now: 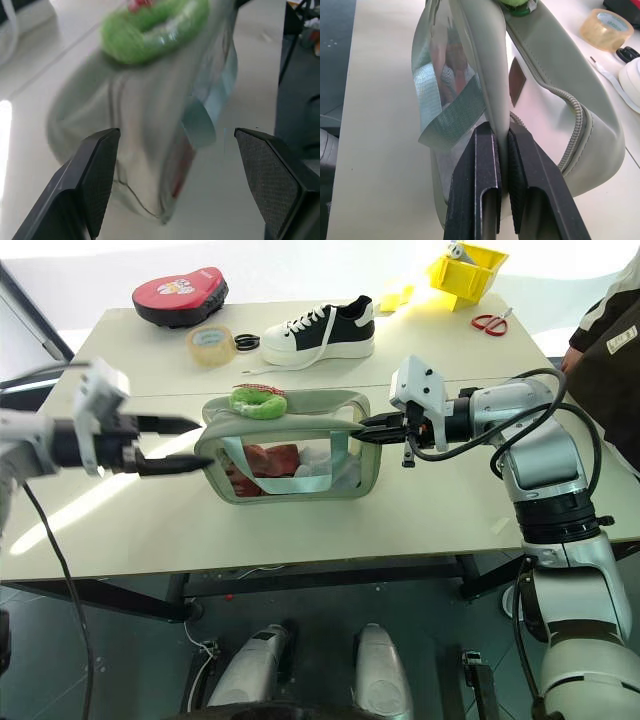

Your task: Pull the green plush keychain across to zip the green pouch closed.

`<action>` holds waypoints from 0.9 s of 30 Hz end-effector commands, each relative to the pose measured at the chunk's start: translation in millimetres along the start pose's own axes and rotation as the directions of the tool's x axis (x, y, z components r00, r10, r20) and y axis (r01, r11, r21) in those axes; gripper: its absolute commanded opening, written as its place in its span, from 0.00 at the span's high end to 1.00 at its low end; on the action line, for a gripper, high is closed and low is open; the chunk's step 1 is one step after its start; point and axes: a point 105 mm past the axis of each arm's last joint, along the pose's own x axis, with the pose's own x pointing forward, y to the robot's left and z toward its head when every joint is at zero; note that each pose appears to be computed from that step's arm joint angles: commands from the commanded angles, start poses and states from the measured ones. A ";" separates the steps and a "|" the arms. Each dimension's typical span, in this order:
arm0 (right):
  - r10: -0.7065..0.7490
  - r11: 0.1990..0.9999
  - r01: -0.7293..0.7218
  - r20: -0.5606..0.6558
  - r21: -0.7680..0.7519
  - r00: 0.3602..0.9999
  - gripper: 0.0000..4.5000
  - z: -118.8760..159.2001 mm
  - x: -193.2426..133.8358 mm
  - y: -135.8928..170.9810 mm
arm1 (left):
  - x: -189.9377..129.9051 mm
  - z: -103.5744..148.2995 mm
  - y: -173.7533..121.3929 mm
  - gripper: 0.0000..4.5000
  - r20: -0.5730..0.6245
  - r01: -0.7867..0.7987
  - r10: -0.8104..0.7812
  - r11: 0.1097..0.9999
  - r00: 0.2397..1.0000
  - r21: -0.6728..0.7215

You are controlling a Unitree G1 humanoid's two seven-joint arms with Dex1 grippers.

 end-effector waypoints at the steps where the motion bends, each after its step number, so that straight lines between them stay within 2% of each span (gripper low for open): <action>1: -0.002 0.998 0.004 0.031 -0.065 1.000 1.00 19.2 -1.1 -3.2 | 0.7 8.6 12.0 0.25 0.021 -0.093 0.091 0.991 0.996 0.096; 2: 0.000 0.998 0.002 0.031 -0.063 1.000 1.00 19.1 -0.6 -2.8 | 1.7 12.3 17.2 0.33 0.051 -0.119 0.115 0.989 0.992 0.088; 4: 0.005 0.998 -0.004 0.030 -0.061 1.000 1.00 18.5 -0.4 -1.6 | 3.4 17.7 21.2 0.57 0.086 -0.141 0.133 0.987 0.987 0.083; 6: 0.007 0.998 -0.005 0.030 -0.060 1.000 1.00 18.4 -0.6 -1.0 | 4.0 17.3 20.4 0.80 0.086 -0.136 0.129 0.987 0.988 0.085; 8: 0.007 0.998 -0.005 0.032 -0.060 0.999 1.00 18.6 -0.7 -0.9 | 3.7 14.3 18.8 1.00 0.073 -0.128 0.122 0.988 0.990 0.086; 14: -0.001 0.999 0.004 0.056 -0.049 0.998 1.00 23.2 3.8 -0.5 | -4.7 8.9 30.7 1.00 0.032 -0.191 0.189 0.976 0.982 0.100; 17: 0.019 0.999 -0.016 0.064 -0.038 0.998 0.76 26.0 7.2 2.0 | -6.8 5.4 33.4 1.00 0.019 -0.194 0.193 0.975 0.981 0.110; 20: 0.011 0.997 -0.003 0.097 -0.078 0.995 0.44 43.8 7.0 -5.0 | -7.2 3.6 33.6 1.00 0.007 -0.191 0.191 0.974 0.982 0.126; 22: 0.002 0.997 0.009 0.136 -0.081 0.991 0.44 56.3 8.6 -9.3 | -7.2 4.3 32.0 1.00 0.008 -0.183 0.183 0.975 0.983 0.124; 25: 0.013 0.995 0.012 0.242 -0.103 0.970 0.44 86.5 34.4 -6.6 | -5.7 3.4 27.7 1.00 0.001 -0.161 0.163 0.977 0.987 0.140; 27: 0.015 0.994 0.015 0.257 -0.113 0.966 0.44 92.7 46.5 -4.6 | -5.2 3.4 26.6 1.00 0.000 -0.154 0.155 0.978 0.988 0.143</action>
